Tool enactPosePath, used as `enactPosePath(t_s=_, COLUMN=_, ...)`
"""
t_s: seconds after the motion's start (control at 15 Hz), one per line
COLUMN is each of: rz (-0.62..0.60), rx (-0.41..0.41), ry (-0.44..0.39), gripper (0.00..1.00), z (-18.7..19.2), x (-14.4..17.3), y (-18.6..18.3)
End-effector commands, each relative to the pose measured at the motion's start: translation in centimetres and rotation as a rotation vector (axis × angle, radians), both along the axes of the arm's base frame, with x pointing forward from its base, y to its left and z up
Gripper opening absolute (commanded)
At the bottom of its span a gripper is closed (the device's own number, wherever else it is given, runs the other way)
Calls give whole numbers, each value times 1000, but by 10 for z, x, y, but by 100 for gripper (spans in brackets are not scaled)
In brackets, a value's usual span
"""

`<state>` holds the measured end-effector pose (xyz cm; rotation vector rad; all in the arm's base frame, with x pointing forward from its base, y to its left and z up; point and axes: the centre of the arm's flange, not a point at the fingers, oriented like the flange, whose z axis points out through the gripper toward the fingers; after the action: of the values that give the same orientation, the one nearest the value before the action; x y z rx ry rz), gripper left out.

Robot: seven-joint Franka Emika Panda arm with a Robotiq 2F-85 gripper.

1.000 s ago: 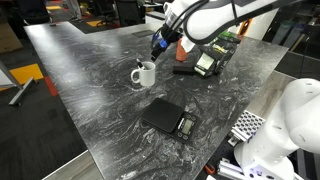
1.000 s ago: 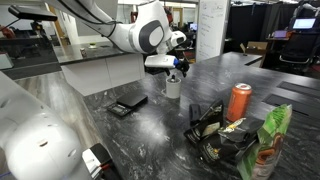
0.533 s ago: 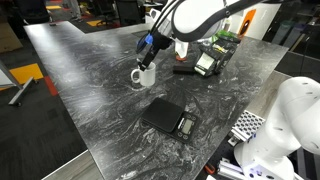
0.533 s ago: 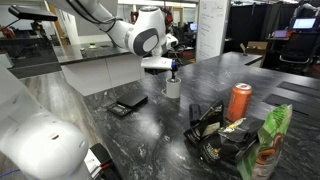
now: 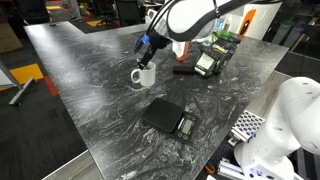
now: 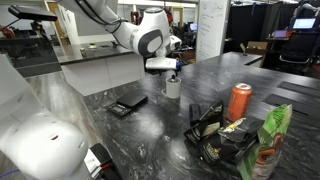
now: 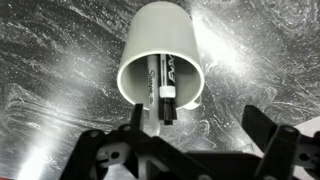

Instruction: Pick the markers in the cup and put them on the counter, then pick the cup and put it on the black object

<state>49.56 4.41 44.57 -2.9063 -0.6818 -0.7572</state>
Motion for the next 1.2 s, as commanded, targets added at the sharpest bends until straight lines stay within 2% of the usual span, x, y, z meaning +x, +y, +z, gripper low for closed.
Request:
enactPosePath(t_s=0.0, rz=8, rx=-23, ry=5, gripper=100, z=-16, x=29, y=-10)
enactPosePath(t_s=0.2, rz=18, rx=-31, ry=11, gripper=100, z=-24, x=39, y=-12)
enactPosePath(t_s=0.27, rz=21, rx=-38, ry=10, gripper=75, z=-27, x=41, y=-12)
enactPosePath(t_s=0.33, rz=25, rx=-42, ry=6, gripper=74, z=-28, x=43, y=-13)
enactPosePath(t_s=1.0, rz=32, rx=-55, ry=-16, gripper=2, z=-26, x=51, y=-8)
enactPosePath(t_s=1.13, rz=31, rx=-57, ry=-28, gripper=2, z=-22, x=50, y=-6)
